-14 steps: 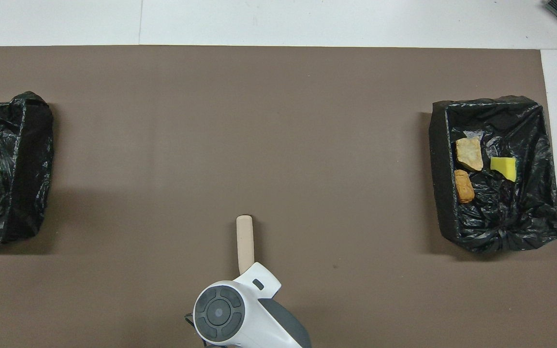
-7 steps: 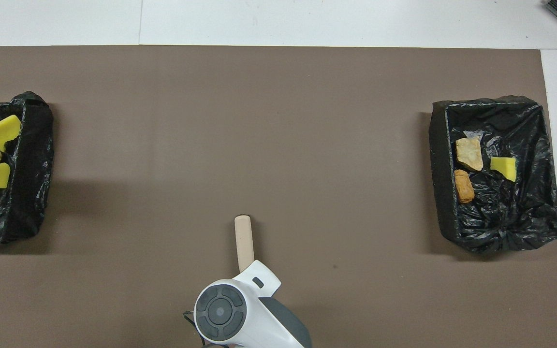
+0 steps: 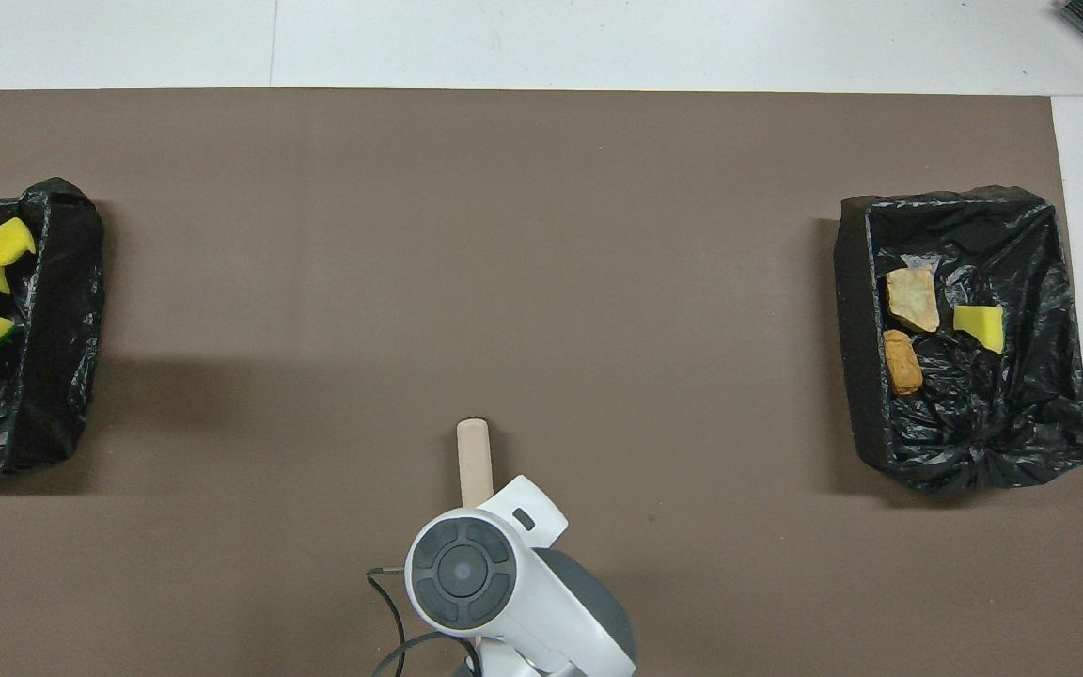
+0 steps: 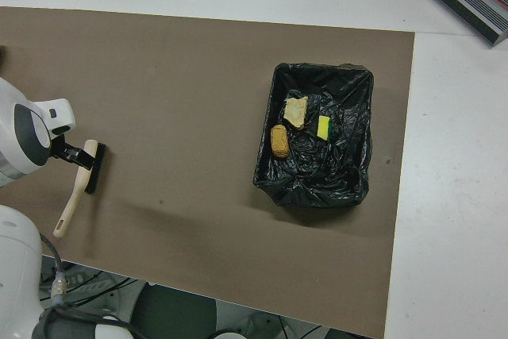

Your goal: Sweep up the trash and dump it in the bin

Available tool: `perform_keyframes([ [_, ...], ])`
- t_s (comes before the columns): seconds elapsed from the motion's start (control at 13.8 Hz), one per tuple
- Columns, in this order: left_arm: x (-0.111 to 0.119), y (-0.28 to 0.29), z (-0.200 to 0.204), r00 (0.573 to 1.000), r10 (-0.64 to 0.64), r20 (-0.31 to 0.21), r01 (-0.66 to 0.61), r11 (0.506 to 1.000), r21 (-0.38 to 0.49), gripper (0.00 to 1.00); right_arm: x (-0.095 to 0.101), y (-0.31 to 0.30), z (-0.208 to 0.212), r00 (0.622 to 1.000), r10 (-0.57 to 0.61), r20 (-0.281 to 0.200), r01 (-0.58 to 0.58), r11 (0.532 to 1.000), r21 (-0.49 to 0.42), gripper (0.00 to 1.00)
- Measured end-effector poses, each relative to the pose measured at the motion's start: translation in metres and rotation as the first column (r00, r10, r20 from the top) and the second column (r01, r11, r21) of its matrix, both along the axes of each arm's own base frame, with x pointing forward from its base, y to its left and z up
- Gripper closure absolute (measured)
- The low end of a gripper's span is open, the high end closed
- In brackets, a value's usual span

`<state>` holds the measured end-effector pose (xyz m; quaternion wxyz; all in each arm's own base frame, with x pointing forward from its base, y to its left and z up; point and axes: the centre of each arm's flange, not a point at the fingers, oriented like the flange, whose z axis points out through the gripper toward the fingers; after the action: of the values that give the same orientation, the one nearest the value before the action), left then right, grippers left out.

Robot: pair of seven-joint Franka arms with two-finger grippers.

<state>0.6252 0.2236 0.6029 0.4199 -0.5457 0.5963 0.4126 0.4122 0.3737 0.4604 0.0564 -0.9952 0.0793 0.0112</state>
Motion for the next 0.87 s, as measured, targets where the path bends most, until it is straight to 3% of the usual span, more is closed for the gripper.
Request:
perform_keyframes([
  [0.22,0.002,-0.014,0.002,1.0,-0.006,0.002,0.006,1.0,0.002,0.69,0.016,-0.047,0.047,0.996,-0.046,0.073,0.049,0.998,-0.034,0.0],
  [0.44,0.003,-0.051,0.012,1.0,-0.013,0.005,0.013,1.0,-0.001,0.69,0.05,-0.121,0.105,0.988,-0.108,0.115,0.113,0.993,-0.04,0.0],
  [0.65,0.005,-0.112,-0.001,1.0,-0.007,-0.004,0.006,0.99,-0.143,0.69,0.081,-0.194,0.153,0.985,-0.104,0.14,0.114,0.991,-0.065,0.0],
  [0.87,0.002,-0.166,-0.023,1.0,0.026,-0.016,-0.03,0.94,-0.341,0.69,0.098,-0.238,0.178,0.982,-0.086,0.169,0.104,0.989,-0.101,0.0],
])
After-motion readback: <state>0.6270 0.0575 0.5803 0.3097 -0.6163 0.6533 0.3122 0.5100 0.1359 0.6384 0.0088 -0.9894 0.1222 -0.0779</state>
